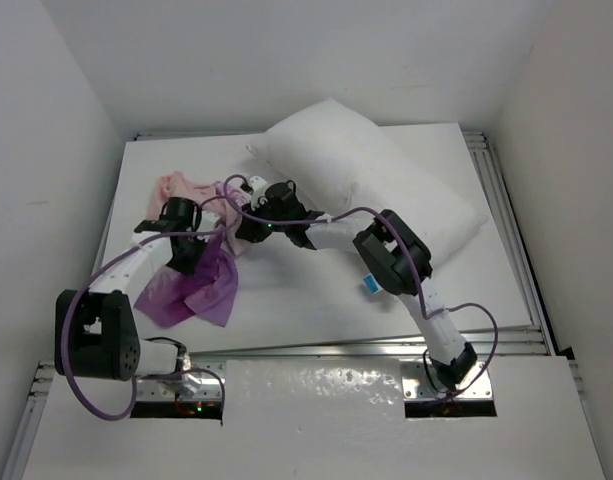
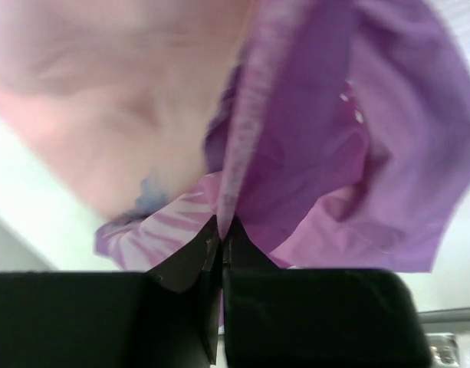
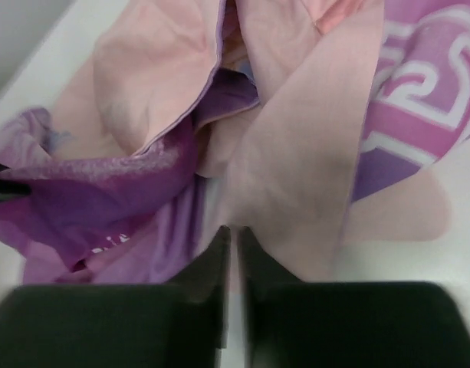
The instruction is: Put the pillow into the pillowcase
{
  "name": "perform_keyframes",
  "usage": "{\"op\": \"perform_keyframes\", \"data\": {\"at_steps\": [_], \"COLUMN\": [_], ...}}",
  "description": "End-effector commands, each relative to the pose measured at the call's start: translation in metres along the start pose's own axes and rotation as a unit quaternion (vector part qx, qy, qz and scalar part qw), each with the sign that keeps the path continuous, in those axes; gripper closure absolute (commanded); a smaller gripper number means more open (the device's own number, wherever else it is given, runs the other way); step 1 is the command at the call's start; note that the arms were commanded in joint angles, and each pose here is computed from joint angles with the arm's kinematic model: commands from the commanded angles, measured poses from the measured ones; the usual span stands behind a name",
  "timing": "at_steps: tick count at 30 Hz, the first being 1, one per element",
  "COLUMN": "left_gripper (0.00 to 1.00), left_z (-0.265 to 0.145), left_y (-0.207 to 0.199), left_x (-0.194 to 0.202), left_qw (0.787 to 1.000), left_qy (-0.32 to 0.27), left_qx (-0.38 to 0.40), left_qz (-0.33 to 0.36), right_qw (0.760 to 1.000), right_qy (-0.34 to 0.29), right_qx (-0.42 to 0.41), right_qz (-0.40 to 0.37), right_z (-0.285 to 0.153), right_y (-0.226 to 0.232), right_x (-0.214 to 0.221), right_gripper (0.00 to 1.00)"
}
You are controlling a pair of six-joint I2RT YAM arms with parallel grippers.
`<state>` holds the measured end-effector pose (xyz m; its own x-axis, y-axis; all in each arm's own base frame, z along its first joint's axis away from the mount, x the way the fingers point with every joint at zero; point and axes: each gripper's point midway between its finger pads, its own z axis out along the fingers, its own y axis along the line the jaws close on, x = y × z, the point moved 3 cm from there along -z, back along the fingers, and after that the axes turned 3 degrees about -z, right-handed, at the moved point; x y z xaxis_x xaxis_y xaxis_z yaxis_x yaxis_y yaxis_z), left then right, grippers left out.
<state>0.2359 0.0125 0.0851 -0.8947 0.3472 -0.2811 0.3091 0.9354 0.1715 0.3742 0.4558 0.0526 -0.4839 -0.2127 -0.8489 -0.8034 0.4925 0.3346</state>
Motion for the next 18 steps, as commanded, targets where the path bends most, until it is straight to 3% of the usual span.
{"op": "perform_keyframes", "data": {"at_steps": [1,3,4,6,7,8,12,16,18], "left_gripper": [1.0,1.0,1.0,1.0,1.0,1.0,1.0,1.0,1.0], "left_z": [-0.035,-0.062,-0.089,-0.136,-0.171,-0.195,-0.266,-0.292,-0.291], "left_y": [0.045,0.086,0.11,0.158,0.178,0.192,0.197,0.189,0.179], "left_x": [-0.013,-0.012,-0.024,-0.013,-0.019,-0.009,-0.016,-0.019,-0.023], "left_qw": [0.993,0.977,0.965,0.933,0.913,0.895,0.857,0.859,0.873], "left_qy": [-0.044,-0.059,-0.094,-0.121,-0.153,-0.163,-0.243,-0.262,-0.276], "left_qx": [-0.102,-0.189,-0.224,-0.296,-0.332,-0.366,-0.416,-0.406,-0.37], "left_qz": [-0.039,-0.078,-0.102,-0.164,-0.179,-0.199,-0.182,-0.173,-0.159], "right_qw": [0.997,0.997,0.997,0.991,0.988,0.979,0.966,0.96,0.972], "right_qy": [-0.073,-0.075,-0.07,-0.122,-0.121,-0.171,-0.217,-0.218,-0.193], "right_qx": [-0.027,-0.007,0.024,0.057,0.093,0.106,0.137,0.151,0.099], "right_qz": [0.013,0.003,0.004,-0.026,-0.022,-0.032,-0.043,-0.091,-0.086], "right_z": [0.002,-0.006,-0.014,-0.049,-0.064,-0.096,-0.161,-0.186,-0.164], "right_y": [0.019,0.014,0.005,0.004,-0.008,-0.009,-0.022,-0.019,-0.004], "right_x": [-0.044,-0.048,-0.039,-0.077,-0.066,-0.102,-0.129,-0.134,-0.132], "right_gripper": [1.0,1.0,1.0,1.0,1.0,1.0,1.0,1.0,0.59]}}
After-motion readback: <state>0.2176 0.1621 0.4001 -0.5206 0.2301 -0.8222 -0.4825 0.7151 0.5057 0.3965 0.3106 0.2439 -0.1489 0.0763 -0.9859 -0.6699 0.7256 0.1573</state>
